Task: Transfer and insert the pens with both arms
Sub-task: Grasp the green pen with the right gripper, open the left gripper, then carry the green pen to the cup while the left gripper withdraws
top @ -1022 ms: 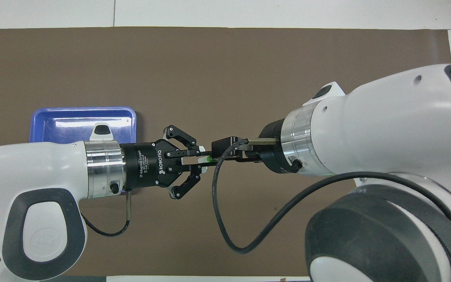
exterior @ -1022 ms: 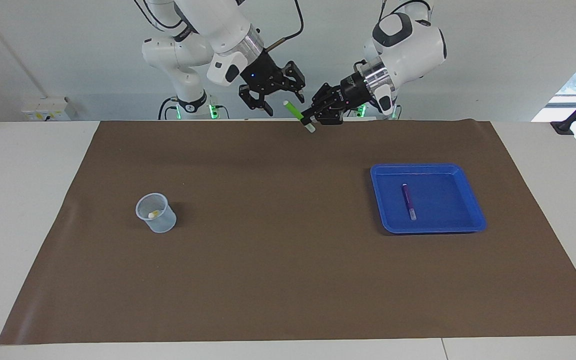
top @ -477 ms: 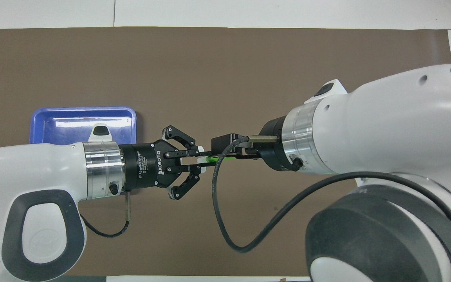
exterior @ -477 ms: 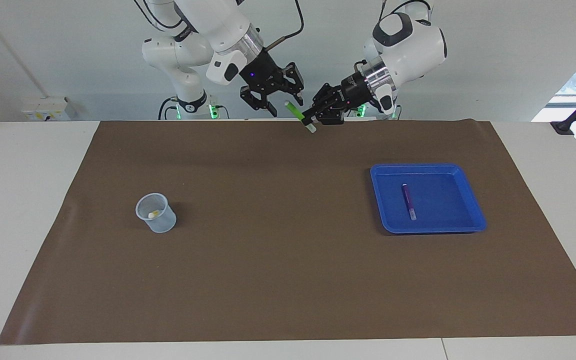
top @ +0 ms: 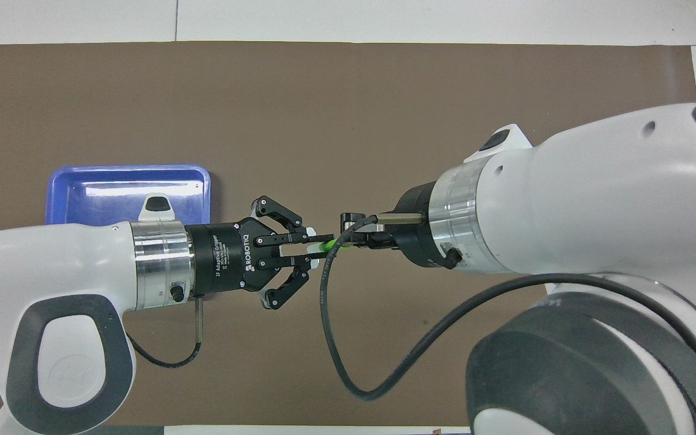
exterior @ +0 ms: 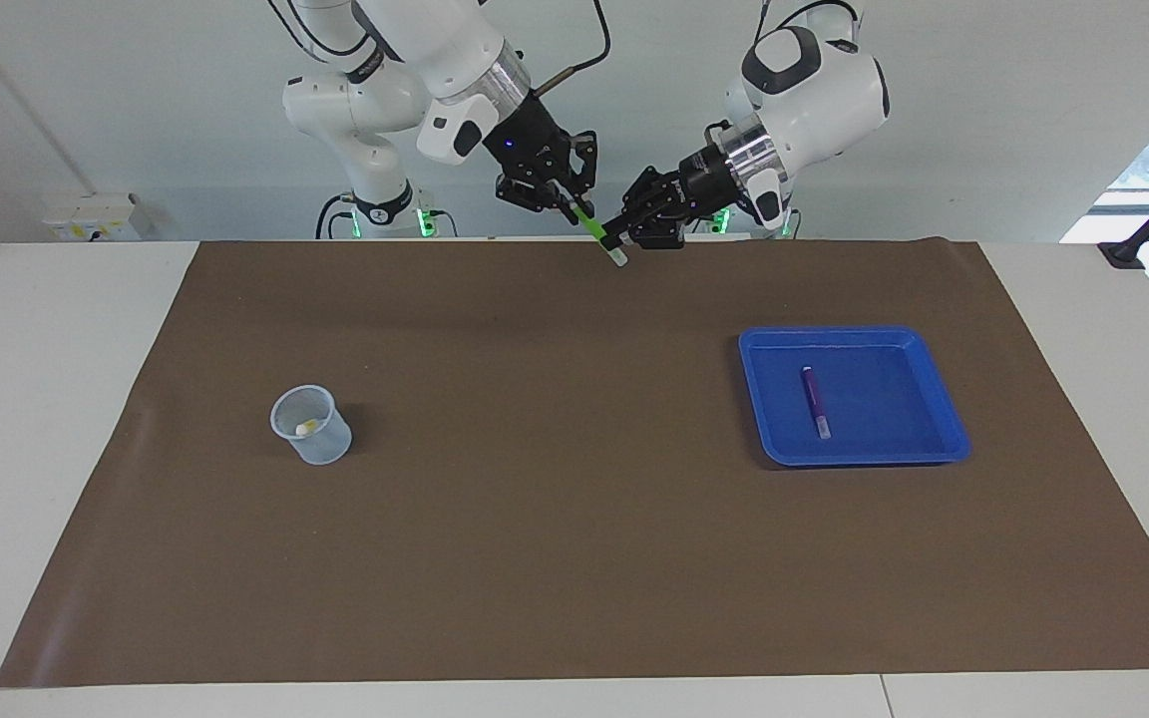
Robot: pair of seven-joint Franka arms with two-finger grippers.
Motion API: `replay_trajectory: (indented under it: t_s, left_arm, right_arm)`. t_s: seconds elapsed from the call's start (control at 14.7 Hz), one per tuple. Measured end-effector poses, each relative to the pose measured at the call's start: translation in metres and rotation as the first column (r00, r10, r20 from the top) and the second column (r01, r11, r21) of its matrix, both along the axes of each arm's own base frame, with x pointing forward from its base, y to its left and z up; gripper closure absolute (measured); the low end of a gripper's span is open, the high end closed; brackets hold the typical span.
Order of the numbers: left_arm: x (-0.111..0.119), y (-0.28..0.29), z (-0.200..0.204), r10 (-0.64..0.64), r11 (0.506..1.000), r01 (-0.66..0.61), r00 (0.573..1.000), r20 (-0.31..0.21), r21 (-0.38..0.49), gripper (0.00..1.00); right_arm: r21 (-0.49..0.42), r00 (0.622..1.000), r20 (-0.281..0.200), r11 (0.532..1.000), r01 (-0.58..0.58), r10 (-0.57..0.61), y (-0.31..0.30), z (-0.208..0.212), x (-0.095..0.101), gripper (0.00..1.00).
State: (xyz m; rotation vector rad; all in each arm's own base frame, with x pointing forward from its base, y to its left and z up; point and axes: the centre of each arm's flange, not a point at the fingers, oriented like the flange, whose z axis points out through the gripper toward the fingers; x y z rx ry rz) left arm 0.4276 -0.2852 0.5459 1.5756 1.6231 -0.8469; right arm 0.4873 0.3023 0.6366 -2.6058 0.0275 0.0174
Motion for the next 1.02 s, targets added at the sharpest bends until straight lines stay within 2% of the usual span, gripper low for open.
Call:
replay_trajectory:
  t_s: [0.14,0.2,0.27,0.41,0.61,0.68,0.89,1.02]
  left_arm:
    - [0.0,0.0,0.0,0.0,1.0,0.0,1.0,0.0,0.0,0.84]
    - [0.0,0.0,0.0,0.001,1.0,-0.001,1.0,0.002,0.0,0.8]
    - [0.0,0.001,0.002,0.003,1.0,-0.003,1.0,0.005,-0.002,0.67]
    - [-0.001,0.002,0.005,0.005,1.0,-0.005,1.0,0.01,-0.005,0.45]
    - [-0.002,0.004,0.01,-0.003,1.0,0.003,0.999,0.032,-0.008,0.11]
    - [-0.002,0.005,0.01,-0.013,1.0,0.013,0.999,0.052,-0.003,0.01]
    - [0.006,0.019,0.006,-0.046,0.997,0.038,0.991,0.127,0.064,0.0]
    - [0.011,0.03,0.001,-0.112,0.986,0.082,0.972,0.207,0.145,0.0]
  right_arm:
    - [0.0,1.0,0.0,1.0,0.0,0.0,0.0,0.0,0.0,0.81]
    - [-0.008,1.0,0.004,1.0,-0.004,0.004,-0.001,-0.001,0.0,0.81]
    - [-0.025,1.0,0.015,1.0,-0.01,0.011,-0.004,-0.002,0.002,0.81]
    - [-0.056,0.998,0.049,0.998,-0.037,0.04,-0.019,-0.006,0.011,0.81]
    - [-0.095,0.993,0.093,0.993,-0.066,0.075,-0.066,-0.019,0.033,0.81]
    - [-0.139,0.99,0.109,0.987,-0.078,0.093,-0.085,-0.026,0.041,0.81]
    - [-0.266,0.979,0.132,0.957,-0.115,0.155,-0.137,-0.05,0.054,0.81]
    - [-0.335,0.969,0.142,0.931,-0.146,0.203,-0.17,-0.064,0.057,0.81]
